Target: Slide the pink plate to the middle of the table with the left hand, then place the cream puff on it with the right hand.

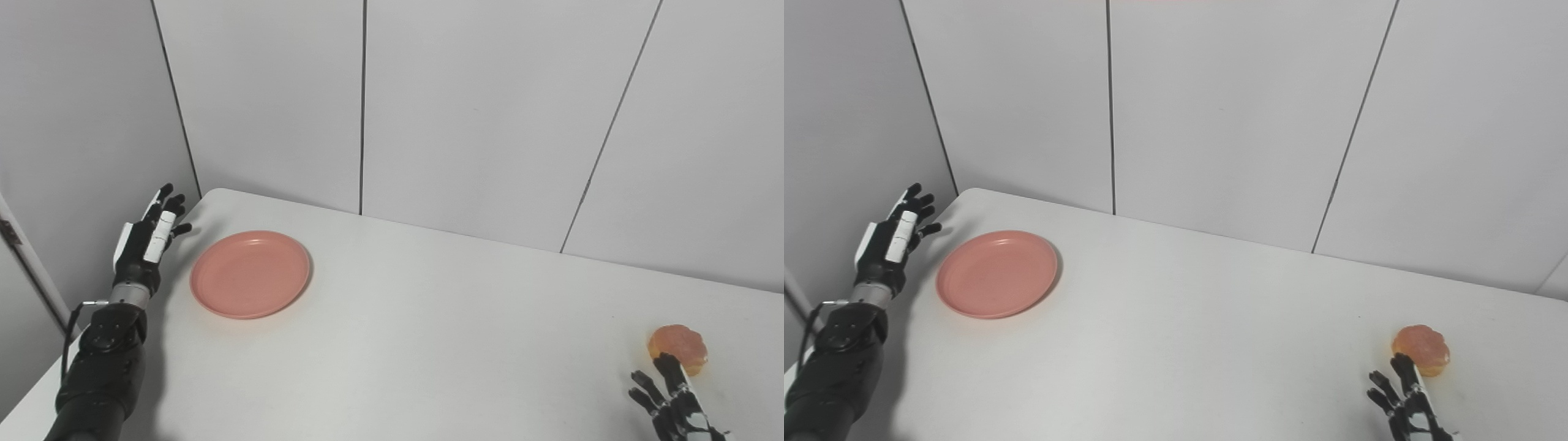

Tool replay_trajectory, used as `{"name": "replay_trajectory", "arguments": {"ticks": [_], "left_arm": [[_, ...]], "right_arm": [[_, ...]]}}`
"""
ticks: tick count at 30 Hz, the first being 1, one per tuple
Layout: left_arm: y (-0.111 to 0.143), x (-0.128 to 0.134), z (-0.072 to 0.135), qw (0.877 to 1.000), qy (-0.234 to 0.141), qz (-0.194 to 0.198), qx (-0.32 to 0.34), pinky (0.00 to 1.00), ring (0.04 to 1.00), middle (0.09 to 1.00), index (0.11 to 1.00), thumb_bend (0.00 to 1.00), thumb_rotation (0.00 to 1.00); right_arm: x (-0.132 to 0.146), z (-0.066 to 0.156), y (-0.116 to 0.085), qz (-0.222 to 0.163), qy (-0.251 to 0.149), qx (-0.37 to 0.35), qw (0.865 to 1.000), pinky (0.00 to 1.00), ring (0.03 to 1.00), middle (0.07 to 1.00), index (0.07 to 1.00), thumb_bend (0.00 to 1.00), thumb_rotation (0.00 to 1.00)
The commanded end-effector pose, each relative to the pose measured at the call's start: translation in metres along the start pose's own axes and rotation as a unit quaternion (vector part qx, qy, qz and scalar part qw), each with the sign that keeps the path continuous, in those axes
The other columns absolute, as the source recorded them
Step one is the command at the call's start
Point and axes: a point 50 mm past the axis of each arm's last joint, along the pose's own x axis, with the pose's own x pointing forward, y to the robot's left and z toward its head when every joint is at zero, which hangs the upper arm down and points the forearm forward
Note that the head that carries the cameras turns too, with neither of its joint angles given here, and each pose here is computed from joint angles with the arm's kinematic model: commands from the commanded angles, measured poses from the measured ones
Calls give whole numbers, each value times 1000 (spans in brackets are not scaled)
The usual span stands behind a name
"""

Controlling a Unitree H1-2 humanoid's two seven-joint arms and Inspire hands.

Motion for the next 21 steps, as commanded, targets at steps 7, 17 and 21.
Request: {"name": "replay_trajectory", "arguments": {"ticks": [7,17,21], "left_arm": [[-18,12,13,999,-33,-7,-4,841,910,929,938,994,920],[-56,6,4,998,-27,-36,-32,854,891,911,925,1000,918],[-70,4,0,997,-20,-58,-44,872,933,940,941,1000,949]], "right_arm": [[-35,-32,0,-11,76,11,997,854,883,976,953,842,1000],[-35,-29,3,-11,74,11,997,840,865,965,944,860,1000],[-35,-28,5,-10,73,10,997,841,865,965,941,855,1000]]}}
